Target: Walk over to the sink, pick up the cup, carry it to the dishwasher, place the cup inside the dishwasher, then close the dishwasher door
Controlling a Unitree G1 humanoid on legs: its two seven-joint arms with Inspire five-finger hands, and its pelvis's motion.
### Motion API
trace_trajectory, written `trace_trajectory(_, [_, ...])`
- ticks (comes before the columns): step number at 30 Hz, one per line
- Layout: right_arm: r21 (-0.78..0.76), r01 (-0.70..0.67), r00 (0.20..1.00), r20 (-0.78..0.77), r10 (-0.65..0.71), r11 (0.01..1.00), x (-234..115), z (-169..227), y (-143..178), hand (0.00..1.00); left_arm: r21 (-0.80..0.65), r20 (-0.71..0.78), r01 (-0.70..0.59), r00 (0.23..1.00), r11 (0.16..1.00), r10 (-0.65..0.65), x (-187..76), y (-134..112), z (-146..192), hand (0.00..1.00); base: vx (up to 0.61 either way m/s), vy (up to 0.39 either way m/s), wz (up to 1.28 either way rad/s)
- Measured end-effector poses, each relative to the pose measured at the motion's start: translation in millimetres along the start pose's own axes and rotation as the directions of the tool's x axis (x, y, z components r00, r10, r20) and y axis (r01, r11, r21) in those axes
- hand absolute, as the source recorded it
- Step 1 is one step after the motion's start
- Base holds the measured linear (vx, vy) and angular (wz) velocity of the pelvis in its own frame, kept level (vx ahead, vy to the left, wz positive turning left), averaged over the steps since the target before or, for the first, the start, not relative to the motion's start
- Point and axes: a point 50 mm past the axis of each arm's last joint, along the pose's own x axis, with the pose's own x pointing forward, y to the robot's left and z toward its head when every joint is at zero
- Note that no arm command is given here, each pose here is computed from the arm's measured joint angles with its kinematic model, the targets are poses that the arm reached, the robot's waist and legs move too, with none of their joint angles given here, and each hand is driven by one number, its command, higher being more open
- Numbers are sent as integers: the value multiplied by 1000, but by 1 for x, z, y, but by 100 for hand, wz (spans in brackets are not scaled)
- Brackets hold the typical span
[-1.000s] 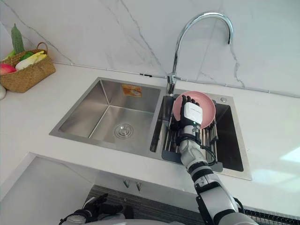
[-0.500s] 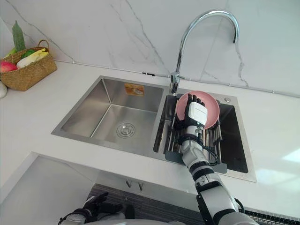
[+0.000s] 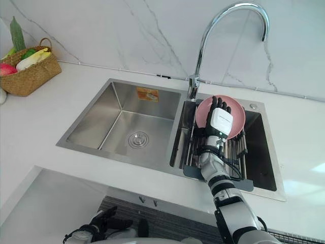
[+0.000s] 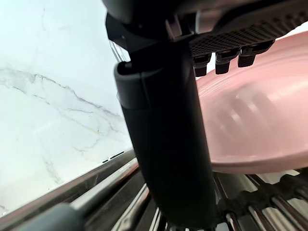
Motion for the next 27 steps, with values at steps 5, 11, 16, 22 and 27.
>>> trace_trajectory(5, [-21,92,994,-55,-93,996,6,-15,-12,100,2,19,1,1000,1000,-1,0,0,5,100,13,-3,-1])
trace_trajectory(11, [-31,144,987,-70,-146,989,10,-26,-25,100,4,17,2,1000,1000,-2,0,-1,5,100,77,-21,-5])
trace_trajectory(16, [11,125,990,-69,-124,992,10,-25,-29,0,5,12,2,1000,1000,-2,0,-1,3,100,26,-15,-1])
trace_trajectory(22, [16,91,993,-71,-90,996,9,-28,-28,0,3,5,2,1000,1000,-2,-1,-1,0,100,-14,-11,-4])
trace_trajectory(27, [14,175,984,10,-176,984,15,-22,-49,0,-1,1,6,1000,1000,-6,-1,-4,-1,100,-27,-8,-6])
